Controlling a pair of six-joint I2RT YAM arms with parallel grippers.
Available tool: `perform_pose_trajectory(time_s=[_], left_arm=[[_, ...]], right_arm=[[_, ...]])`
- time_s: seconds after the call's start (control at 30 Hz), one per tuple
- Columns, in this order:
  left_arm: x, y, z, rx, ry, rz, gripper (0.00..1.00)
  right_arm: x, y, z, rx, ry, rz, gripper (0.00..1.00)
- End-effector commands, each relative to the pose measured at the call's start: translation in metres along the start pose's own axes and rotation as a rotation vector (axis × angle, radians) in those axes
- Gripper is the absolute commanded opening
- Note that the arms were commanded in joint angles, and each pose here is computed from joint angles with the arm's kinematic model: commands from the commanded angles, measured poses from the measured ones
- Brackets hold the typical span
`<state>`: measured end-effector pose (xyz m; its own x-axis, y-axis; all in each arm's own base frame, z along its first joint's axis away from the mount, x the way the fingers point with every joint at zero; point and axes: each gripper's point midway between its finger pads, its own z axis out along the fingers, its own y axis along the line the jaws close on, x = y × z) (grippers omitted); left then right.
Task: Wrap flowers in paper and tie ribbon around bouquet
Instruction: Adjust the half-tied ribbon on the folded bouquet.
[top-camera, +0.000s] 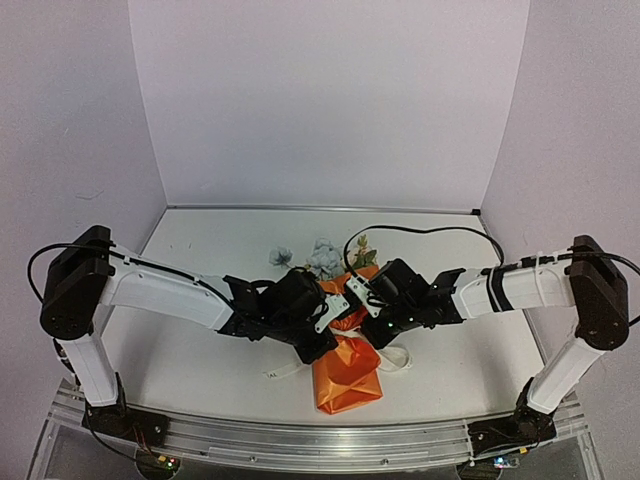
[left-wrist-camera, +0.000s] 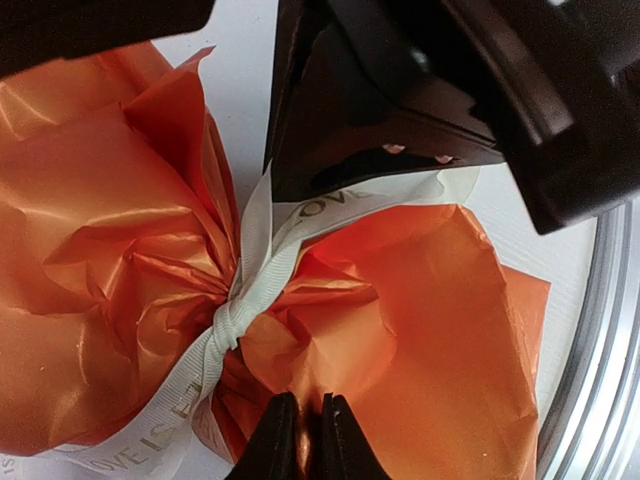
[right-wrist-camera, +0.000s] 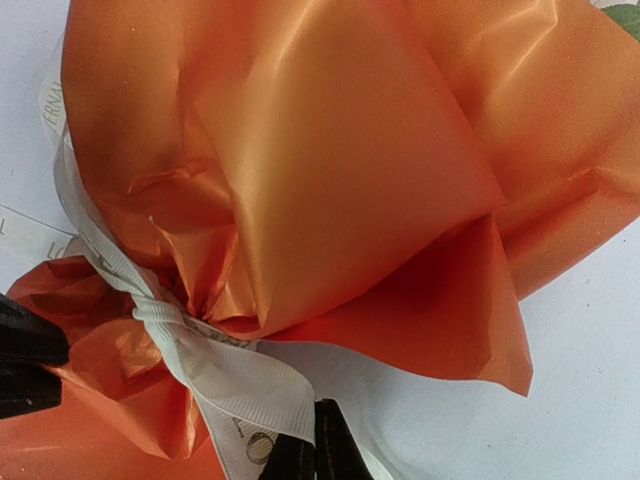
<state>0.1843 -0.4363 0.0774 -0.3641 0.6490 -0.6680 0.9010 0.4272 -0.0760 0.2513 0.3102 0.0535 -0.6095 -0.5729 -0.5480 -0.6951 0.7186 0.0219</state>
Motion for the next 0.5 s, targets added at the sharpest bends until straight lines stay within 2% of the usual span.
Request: perform_pose_trajectory(time_s=[0.0, 0.07, 0.47], left_arm=[[-0.007, 0.003, -0.004, -0.025, 0.003, 0.007, 0.03], [-0.004, 0.008, -0.006, -0.057, 0.007, 0.007, 0.00], [0.017, 0.011, -0.019, -0.069, 0.039, 0.002, 0.00]], right_arm=[[-0.002, -0.007, -0.008, 0.032, -0.018, 0.004, 0.00], [-0.001, -0.010, -0.009, 0.035, -0.020, 0.011, 0.00], [0.009, -0.025, -0.013, 0.048, -0.014, 0.077, 0.00]])
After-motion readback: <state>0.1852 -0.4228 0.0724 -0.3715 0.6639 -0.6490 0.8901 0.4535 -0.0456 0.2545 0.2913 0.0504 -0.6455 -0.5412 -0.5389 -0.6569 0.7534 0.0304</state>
